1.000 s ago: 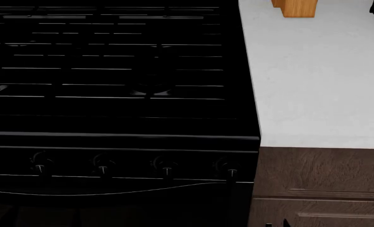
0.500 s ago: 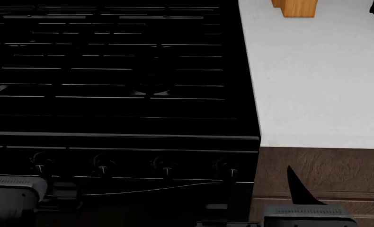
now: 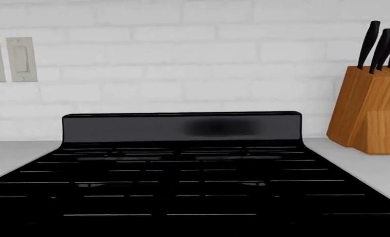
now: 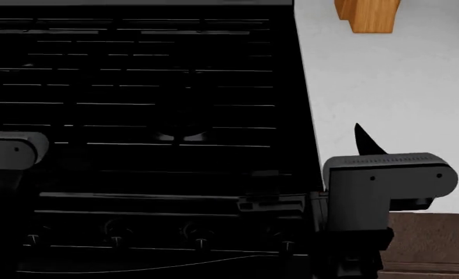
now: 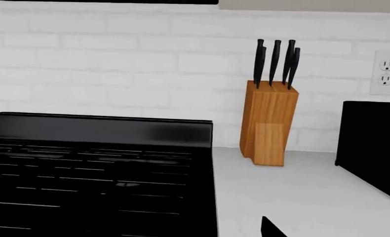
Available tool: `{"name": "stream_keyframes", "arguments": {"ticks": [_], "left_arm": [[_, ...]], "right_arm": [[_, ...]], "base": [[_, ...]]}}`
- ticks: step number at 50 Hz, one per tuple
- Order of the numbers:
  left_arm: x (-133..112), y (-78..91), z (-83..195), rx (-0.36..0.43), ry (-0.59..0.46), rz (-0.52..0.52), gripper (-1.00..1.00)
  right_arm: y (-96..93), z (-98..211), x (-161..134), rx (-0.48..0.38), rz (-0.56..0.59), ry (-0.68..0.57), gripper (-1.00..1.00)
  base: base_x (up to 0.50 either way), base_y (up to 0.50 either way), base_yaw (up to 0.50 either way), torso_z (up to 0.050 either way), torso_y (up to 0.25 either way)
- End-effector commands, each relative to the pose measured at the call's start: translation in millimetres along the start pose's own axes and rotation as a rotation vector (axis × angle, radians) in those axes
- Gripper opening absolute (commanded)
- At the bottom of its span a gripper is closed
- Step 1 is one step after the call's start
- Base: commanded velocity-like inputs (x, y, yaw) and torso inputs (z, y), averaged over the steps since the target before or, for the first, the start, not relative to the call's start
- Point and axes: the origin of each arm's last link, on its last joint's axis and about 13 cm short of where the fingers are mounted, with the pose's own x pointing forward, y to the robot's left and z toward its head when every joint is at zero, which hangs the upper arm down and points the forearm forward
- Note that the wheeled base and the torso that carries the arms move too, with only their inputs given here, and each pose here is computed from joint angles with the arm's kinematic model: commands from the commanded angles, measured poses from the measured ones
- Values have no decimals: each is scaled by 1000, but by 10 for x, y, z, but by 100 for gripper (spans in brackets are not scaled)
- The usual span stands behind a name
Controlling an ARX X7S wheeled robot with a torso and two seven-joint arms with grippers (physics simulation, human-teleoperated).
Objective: Press the start button on the microwave
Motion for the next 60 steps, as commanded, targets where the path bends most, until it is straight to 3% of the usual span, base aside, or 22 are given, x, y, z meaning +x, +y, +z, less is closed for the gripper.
{"name": "stream_keyframes", "arguments": {"ticks": [1, 41, 60], "left_arm": [[30, -8, 90, -8, -15, 2, 100], [-19, -18, 96, -11, -24, -23, 100], [-24, -9, 51, -15, -26, -33, 100]], "right_arm": [[9, 102, 54, 14, 17, -11, 100], [44, 83, 48, 35, 49, -9, 100], [60, 115, -1, 31, 51, -42, 100]], "base": [[500, 0, 0, 0, 0], [498, 0, 0, 0, 0], [0, 0, 0, 0, 1]]}}
